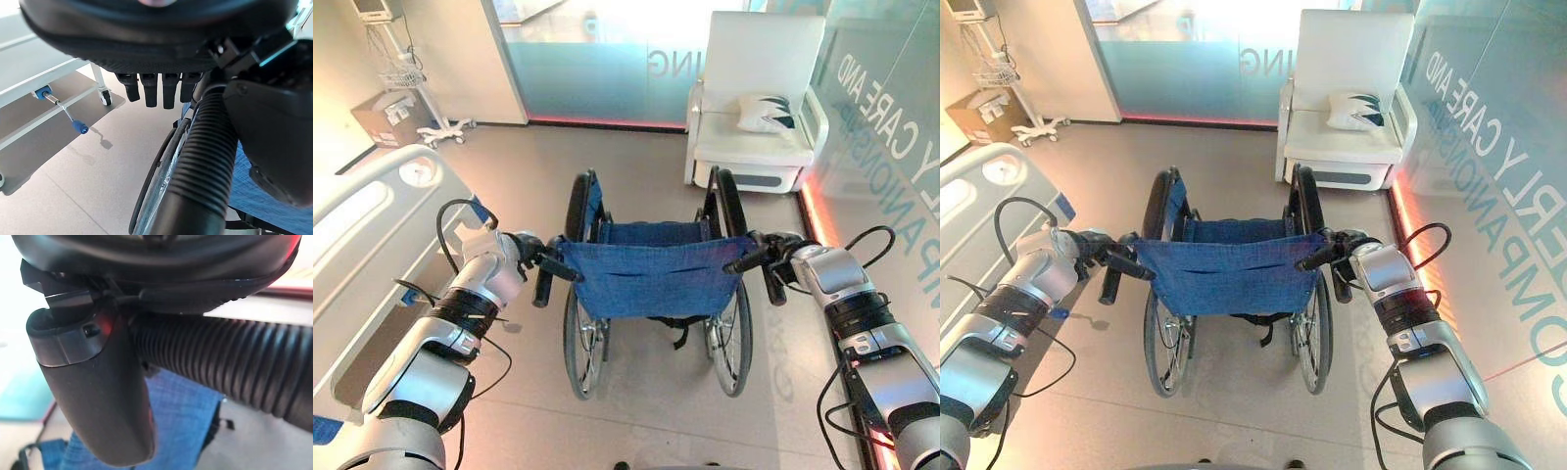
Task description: Push the wheelchair next to the bed
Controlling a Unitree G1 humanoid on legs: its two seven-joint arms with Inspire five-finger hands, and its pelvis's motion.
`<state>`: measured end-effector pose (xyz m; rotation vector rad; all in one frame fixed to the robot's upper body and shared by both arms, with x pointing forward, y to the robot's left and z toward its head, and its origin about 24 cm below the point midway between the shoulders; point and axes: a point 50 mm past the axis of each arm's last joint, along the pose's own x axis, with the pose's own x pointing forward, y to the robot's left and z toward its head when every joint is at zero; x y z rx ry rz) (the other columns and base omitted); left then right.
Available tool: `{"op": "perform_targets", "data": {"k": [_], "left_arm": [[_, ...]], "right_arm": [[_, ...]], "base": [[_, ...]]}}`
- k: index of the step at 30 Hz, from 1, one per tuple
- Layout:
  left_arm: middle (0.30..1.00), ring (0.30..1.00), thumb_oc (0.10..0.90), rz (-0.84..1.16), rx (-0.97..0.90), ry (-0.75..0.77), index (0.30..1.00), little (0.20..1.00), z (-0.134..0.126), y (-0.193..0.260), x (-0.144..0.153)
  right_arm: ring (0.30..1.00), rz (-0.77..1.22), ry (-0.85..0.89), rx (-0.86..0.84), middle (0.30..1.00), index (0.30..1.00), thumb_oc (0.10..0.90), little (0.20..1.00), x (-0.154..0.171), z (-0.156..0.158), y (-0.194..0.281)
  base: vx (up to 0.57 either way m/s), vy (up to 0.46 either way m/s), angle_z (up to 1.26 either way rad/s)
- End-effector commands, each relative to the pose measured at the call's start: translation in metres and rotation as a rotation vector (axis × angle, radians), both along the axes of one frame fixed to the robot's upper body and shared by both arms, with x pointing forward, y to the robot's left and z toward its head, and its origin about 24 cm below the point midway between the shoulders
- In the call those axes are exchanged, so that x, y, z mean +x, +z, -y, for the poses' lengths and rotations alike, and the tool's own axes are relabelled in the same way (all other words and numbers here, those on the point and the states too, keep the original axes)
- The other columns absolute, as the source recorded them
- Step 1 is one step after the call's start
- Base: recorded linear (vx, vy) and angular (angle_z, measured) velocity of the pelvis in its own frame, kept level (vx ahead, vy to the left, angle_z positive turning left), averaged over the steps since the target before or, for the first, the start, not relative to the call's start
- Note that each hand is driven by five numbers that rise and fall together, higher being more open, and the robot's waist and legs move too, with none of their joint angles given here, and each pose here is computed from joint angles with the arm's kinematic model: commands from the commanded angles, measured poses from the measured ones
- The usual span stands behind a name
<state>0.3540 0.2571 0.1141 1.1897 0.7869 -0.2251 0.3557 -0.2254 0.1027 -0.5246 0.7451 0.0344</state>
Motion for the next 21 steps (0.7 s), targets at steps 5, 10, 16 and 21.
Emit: {"op": "perform_targets", "data": {"k": [5,10,16,21], "left_arm": [[0.9,0.9,0.8,-0.18,0.221,0.234,0.9,0.9,-0.064,-0.032,-0.029],[0.9,0.9,0.8,-0.217,0.221,0.217,0.9,0.9,-0.058,-0.035,-0.027],[0.742,0.742,0.695,-0.251,0.228,0.188,0.742,0.742,-0.051,-0.042,-0.026],[0.3,0.3,0.4,-0.248,0.254,0.153,0.3,0.3,-0.046,-0.044,-0.023]], "right_arm": [[0.9,-0.582,-0.197,-0.273,0.9,0.9,0.8,0.9,-0.071,0.096,-0.077],[0.9,-0.563,-0.117,-0.353,0.9,0.9,0.8,0.9,-0.055,0.088,-0.065],[0.9,-0.578,-0.021,-0.454,0.9,0.9,0.8,0.9,-0.043,0.075,-0.054],[0.9,-0.585,0.03,-0.479,0.9,0.9,0.8,0.9,-0.036,0.065,-0.05]], "base": [[0.0,0.0,0.0],[0.0,0.0,0.0],[0.0,0.0,0.0],[0.0,0.0,0.0]]}}
